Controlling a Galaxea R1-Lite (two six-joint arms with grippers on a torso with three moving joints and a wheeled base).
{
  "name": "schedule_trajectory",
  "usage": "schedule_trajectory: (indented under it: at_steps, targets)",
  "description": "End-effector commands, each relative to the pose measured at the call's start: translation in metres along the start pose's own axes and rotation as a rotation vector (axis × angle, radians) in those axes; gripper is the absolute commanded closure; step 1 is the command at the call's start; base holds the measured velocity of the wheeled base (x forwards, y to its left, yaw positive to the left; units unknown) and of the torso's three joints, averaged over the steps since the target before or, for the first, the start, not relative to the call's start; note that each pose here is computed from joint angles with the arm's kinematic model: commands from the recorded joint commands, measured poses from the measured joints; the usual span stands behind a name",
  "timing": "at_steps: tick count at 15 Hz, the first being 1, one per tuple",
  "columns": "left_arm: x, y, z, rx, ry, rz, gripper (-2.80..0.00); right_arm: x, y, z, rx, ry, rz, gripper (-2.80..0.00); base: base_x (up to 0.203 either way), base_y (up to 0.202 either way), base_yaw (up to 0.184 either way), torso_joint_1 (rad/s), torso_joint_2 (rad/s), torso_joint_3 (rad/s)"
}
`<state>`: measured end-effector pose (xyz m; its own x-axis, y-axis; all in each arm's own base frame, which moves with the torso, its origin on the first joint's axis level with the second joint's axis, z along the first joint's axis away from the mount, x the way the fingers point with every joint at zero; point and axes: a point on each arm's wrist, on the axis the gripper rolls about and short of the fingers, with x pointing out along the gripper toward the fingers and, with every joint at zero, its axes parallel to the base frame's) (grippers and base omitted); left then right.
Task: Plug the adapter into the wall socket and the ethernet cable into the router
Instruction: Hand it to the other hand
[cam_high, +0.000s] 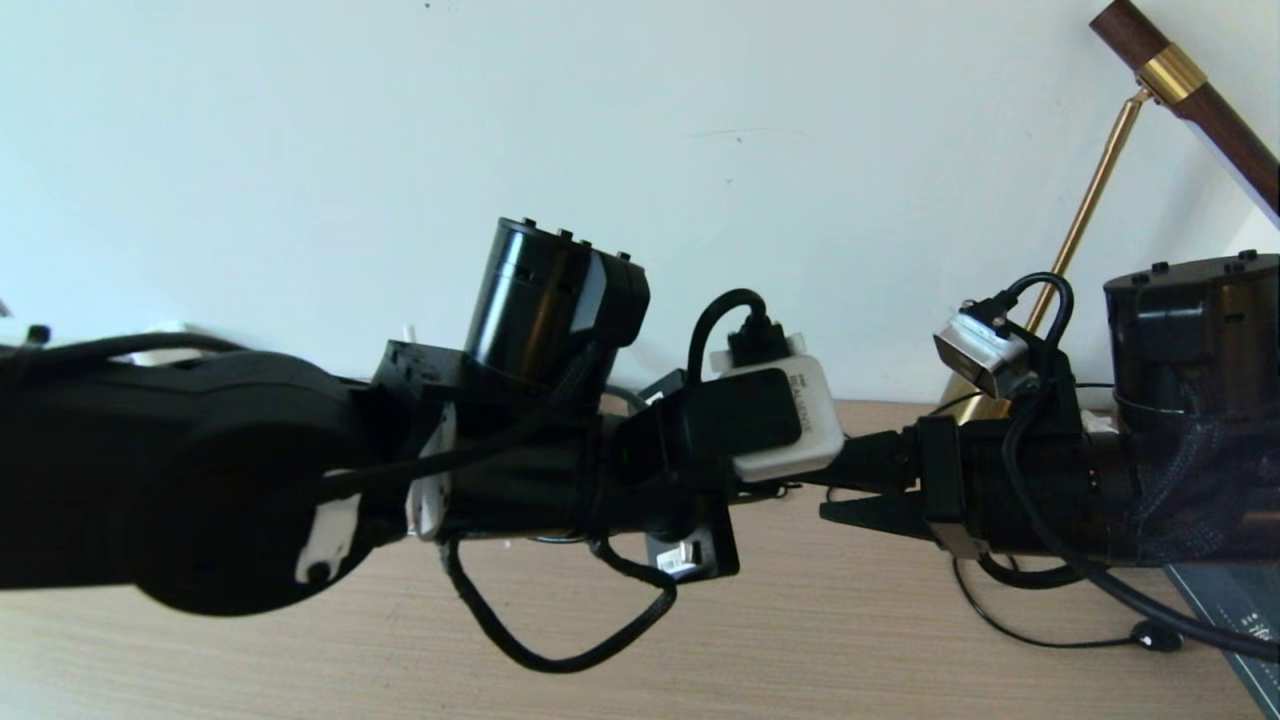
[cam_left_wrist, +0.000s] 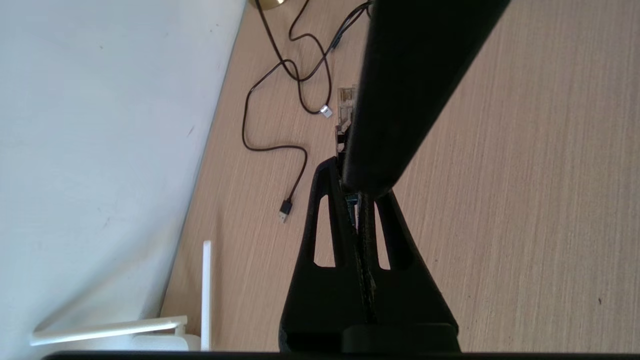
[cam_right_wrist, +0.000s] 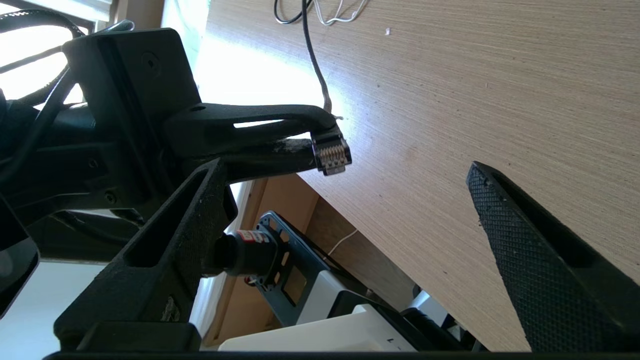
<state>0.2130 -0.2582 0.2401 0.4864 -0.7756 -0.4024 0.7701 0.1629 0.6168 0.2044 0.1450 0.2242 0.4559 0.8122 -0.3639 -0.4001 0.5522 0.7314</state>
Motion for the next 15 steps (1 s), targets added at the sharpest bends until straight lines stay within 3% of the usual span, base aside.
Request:
schedule_trajectory:
  at_steps: [1,7,8,15]
  targets:
    - [0.0028,-0.0022,0.0011,0.007,-0.003,-0.009,0.0,0.0002,-0.0002,-0.0003,0.004,0.003,0.003,-2.8,0.0,0.0,0.0,0.0,0.0,0.0]
    - [0.0058,-0.0047,0.0025,0.011,-0.008,-0.015,0.0,0.0018,-0.0014,0.0001,0.01,0.006,-0.001,-2.8,0.0,0.0,0.0,0.0,0.0,0.0]
    - [0.0054,-0.0052,0.0021,0.01,-0.006,-0.015,0.0,0.0026,-0.0013,0.0002,0.012,0.007,-0.001,0.0,0.0,0.0,0.0,0.0,0.0,0.0]
    - [0.0009,-0.0111,-0.0009,0.012,0.004,-0.03,0.0,0.0024,-0.0016,0.0004,0.014,0.006,-0.002,0.0,0.0,0.0,0.0,0.0,0.0,0.0]
